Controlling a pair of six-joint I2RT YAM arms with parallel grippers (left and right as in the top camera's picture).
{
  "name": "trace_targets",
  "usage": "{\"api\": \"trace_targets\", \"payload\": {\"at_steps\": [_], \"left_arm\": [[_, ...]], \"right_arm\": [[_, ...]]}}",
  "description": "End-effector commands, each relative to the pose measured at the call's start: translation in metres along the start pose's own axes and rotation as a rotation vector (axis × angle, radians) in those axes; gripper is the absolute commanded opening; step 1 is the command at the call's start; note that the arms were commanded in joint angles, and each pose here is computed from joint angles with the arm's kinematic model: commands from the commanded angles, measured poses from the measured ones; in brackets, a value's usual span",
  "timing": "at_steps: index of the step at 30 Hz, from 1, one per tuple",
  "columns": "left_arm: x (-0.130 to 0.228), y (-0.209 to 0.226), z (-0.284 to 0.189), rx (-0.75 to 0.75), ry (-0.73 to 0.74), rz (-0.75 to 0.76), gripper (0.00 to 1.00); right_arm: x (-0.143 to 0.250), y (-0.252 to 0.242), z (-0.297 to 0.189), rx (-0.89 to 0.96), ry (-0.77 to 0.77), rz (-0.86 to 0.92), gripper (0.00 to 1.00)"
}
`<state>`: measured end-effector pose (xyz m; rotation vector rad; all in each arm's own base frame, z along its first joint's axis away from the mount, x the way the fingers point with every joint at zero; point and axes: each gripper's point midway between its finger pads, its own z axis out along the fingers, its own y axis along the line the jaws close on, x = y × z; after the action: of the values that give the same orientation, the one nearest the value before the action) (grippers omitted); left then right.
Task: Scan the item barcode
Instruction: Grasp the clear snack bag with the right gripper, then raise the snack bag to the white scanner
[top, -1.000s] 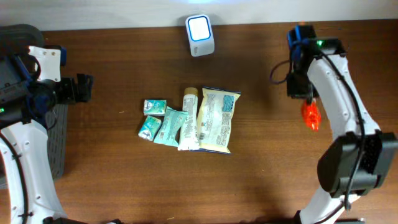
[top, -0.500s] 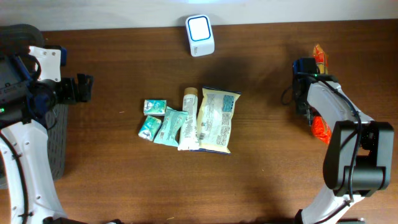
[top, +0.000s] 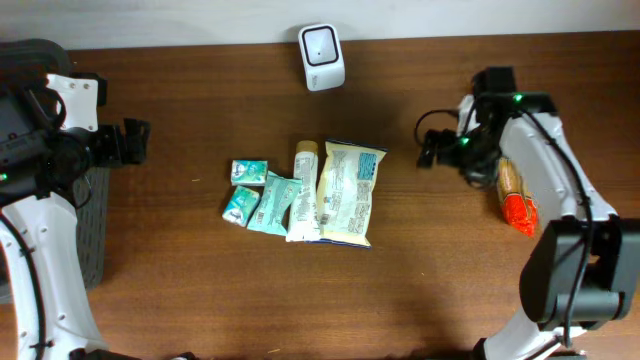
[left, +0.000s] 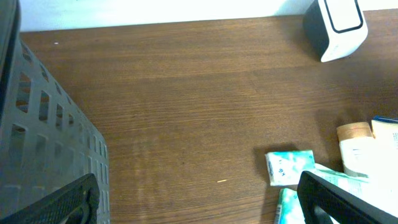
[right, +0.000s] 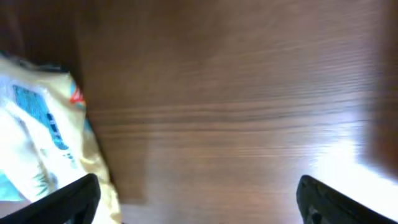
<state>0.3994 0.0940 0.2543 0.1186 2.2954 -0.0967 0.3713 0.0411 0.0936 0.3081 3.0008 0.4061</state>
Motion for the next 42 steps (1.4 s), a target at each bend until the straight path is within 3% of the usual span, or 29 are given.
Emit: {"api": "trace_targets", "payload": {"at_steps": [1,3,4,9,18,25,27,28,29,30,34,39,42], "left_arm": [[-0.001,-0.001,-0.001,0.006,-0.008,0.015,0.99],[-0.001,-0.001,-0.001,0.006,-0.008,0.015,0.99],[-0.001,-0.001,-0.001,0.006,-0.008,0.015,0.99],[-0.001,-0.001,-0.001,0.006,-0.008,0.015,0.99],[-0.001,-0.001,-0.001,0.006,-0.008,0.015,0.99],[-0.001,-0.001,-0.001,0.006,-0.008,0.015,0.99],[-0.001,-0.001,-0.001,0.006,-0.008,0.015,0.99],[-0.001,-0.001,-0.001,0.006,-0.008,0.015,0.99],[-0.001,-0.001,-0.001,0.006,-0.008,0.015,0.99],[-0.001,-0.001,-0.001,0.006,-0.008,0.015,0.99],[-0.001,-0.001,-0.001,0.006,-0.008,0.015,0.99],[-0.001,-0.001,-0.001,0.006,-0.008,0.015,0.99],[-0.001,-0.001,-0.001,0.006,-0.008,0.015,0.99]], "right_arm": [[0.026,0.033,0.025,-0.134,0.074,-0.033,0.94],[0.042,0.059,0.038,-0.182,0.103,-0.099,0.89],[0.049,0.069,0.043,-0.176,0.115,-0.136,0.80],[0.067,0.101,0.062,-0.122,0.125,-0.109,0.72],[0.073,0.112,0.091,-0.100,0.069,-0.127,0.71],[0.086,0.148,0.143,-0.375,0.138,-0.002,0.64],[0.093,0.146,0.163,-0.356,0.174,0.043,0.44],[0.092,0.143,0.165,-0.353,0.182,0.063,0.13],[0.090,0.143,0.163,-0.367,0.184,0.069,0.04],[0.087,0.141,0.162,-0.374,0.183,0.078,0.04],[0.068,0.144,0.118,-0.464,0.104,-0.035,0.04],[0.056,0.158,-0.024,-0.578,-0.161,-0.180,0.04],[0.062,0.169,-0.081,-0.639,-0.295,-0.248,0.04]]}}
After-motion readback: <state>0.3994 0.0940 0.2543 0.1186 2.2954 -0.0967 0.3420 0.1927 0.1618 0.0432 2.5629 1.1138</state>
